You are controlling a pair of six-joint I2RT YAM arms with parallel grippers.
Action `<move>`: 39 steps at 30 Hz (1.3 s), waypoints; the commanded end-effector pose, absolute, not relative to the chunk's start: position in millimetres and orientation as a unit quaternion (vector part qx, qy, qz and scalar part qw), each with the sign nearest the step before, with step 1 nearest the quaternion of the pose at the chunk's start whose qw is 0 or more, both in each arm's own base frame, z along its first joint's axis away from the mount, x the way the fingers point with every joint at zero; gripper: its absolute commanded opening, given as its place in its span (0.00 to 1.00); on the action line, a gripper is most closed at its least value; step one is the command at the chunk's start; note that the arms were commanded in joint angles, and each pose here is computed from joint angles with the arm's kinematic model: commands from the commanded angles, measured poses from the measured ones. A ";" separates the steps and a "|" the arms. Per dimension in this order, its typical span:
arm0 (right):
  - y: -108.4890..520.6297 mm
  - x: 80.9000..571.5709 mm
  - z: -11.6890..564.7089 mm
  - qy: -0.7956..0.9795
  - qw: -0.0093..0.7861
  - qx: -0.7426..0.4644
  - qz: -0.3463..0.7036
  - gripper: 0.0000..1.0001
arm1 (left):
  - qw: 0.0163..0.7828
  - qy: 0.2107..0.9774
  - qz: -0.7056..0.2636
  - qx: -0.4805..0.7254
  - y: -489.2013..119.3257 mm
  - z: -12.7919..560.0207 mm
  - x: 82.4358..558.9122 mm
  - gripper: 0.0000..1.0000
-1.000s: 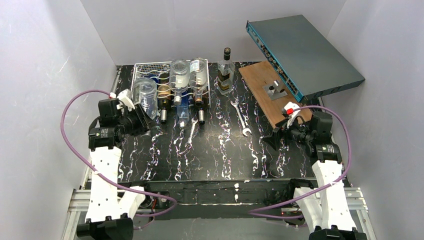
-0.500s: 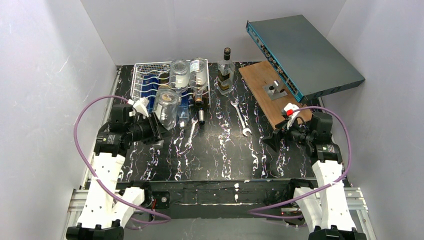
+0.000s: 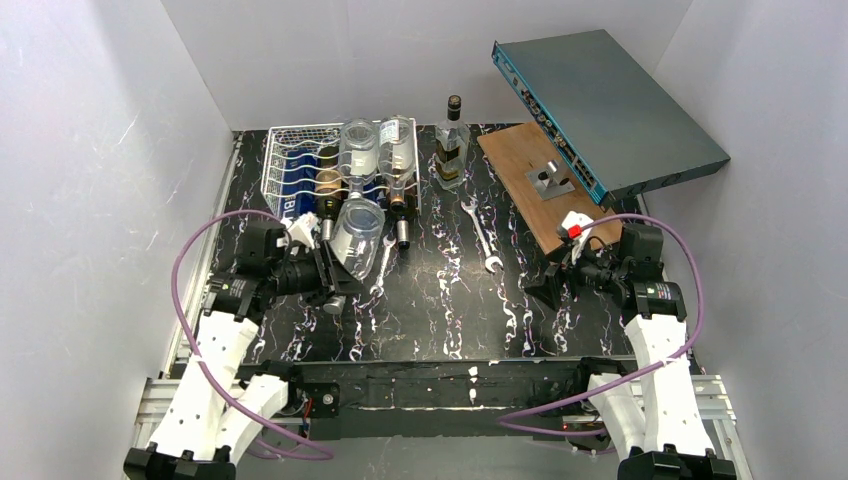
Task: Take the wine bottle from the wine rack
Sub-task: Place the wine bottle at the center of the board.
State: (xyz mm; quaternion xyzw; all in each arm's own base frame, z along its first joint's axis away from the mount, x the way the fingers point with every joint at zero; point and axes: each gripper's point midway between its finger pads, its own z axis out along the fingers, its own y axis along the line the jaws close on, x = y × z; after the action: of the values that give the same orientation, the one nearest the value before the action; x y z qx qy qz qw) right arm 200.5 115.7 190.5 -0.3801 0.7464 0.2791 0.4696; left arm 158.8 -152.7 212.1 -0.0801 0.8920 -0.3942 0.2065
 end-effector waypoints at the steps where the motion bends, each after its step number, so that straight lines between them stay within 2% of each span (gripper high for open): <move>1: 120.0 193.8 201.6 0.718 0.478 -0.420 0.282 1.00 | 0.277 0.832 -0.481 0.008 -182.2 263.4 164.4 0.00; 16: 120.0 179.3 197.0 0.669 0.479 -0.508 0.255 1.00 | 0.166 0.863 -0.470 0.086 -258.9 223.8 142.5 0.00; 29: 137.7 156.0 184.3 0.529 0.502 -0.631 0.265 1.00 | 0.070 0.876 -0.460 0.129 -319.8 187.5 111.9 0.00; 39: 162.9 152.3 158.3 0.452 0.456 -0.715 0.278 1.00 | 0.021 0.876 -0.465 0.129 -357.9 169.3 102.1 0.00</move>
State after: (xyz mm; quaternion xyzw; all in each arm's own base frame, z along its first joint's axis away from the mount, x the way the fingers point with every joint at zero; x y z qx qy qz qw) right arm 154.9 149.6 164.6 -0.6749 0.4984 0.2802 0.4665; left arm 85.9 -315.2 112.1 0.0882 0.9267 -0.3639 -0.0309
